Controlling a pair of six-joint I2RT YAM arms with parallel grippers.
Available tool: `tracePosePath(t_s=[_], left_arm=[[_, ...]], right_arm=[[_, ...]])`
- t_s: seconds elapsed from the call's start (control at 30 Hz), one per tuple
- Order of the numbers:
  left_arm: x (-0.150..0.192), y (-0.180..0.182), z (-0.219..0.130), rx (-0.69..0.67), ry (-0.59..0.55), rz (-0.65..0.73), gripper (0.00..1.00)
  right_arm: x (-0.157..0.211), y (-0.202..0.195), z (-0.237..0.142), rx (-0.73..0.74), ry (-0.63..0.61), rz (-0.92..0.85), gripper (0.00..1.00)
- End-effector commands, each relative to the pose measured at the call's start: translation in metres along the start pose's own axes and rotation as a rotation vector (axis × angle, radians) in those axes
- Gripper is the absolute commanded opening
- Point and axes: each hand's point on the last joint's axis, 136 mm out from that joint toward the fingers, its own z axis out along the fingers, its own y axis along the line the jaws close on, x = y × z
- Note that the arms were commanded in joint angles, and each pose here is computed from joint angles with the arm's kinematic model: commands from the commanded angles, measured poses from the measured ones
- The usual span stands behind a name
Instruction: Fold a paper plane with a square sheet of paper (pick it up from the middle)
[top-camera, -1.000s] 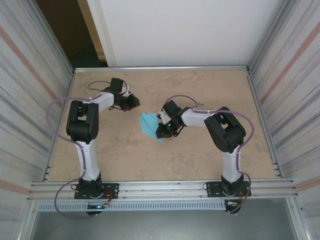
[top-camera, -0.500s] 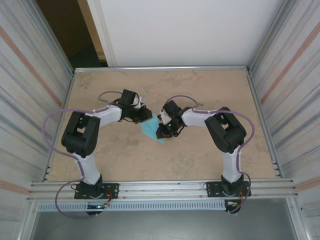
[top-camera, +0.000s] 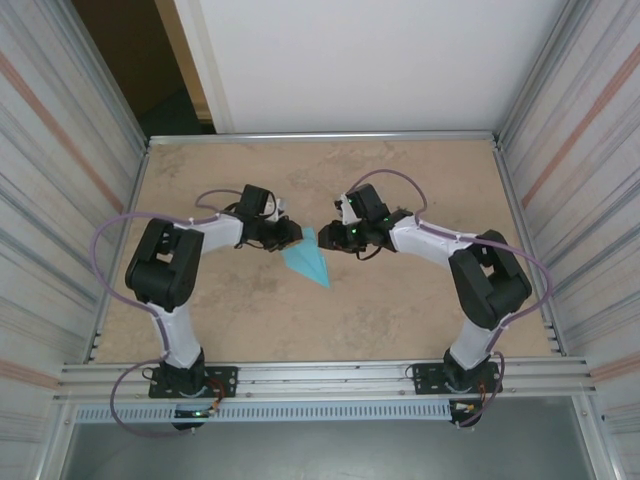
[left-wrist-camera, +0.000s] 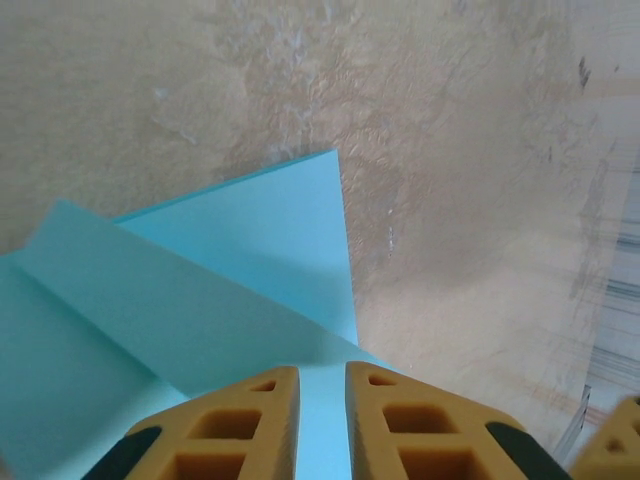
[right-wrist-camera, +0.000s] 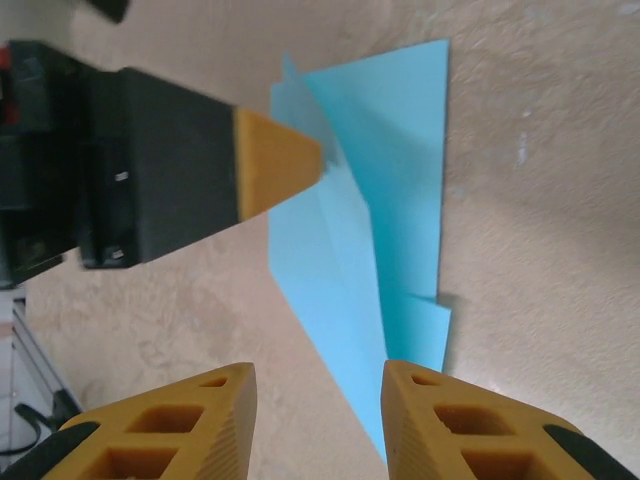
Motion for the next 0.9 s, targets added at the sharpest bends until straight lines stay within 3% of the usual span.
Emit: tracePosePath(t_s=[0.0,0.37,0.47,0.57,0.67,0.87], left_arm=[[-0.011,-0.019,-0.024,0.054,-0.066,0.017,0.22],[0.002,-0.002,-0.047,0.041,-0.102,-0.048,0.25],[0.005,0.001,-0.052,0.051,-0.109,-0.062,0.25],[0.004,0.0,-0.059,0.079,-0.12,-0.08,0.26],[0.002,-0.003,-0.069,0.123,-0.14,-0.102,0.26],[-0.001,-0.033,-0.097,0.26,-0.185,-0.085,0.38]], right_arm=[[0.01,-0.017,0.019,0.04,0.059,0.05,0.37],[0.014,-0.011,0.058,0.015,0.156,0.003,0.33],[0.011,-0.01,0.062,-0.001,0.158,0.002,0.26],[0.008,-0.01,0.064,-0.013,0.153,-0.003,0.12],[0.0,-0.001,0.061,-0.073,0.124,-0.013,0.03],[-0.037,0.044,0.016,-0.322,-0.008,0.01,0.02]])
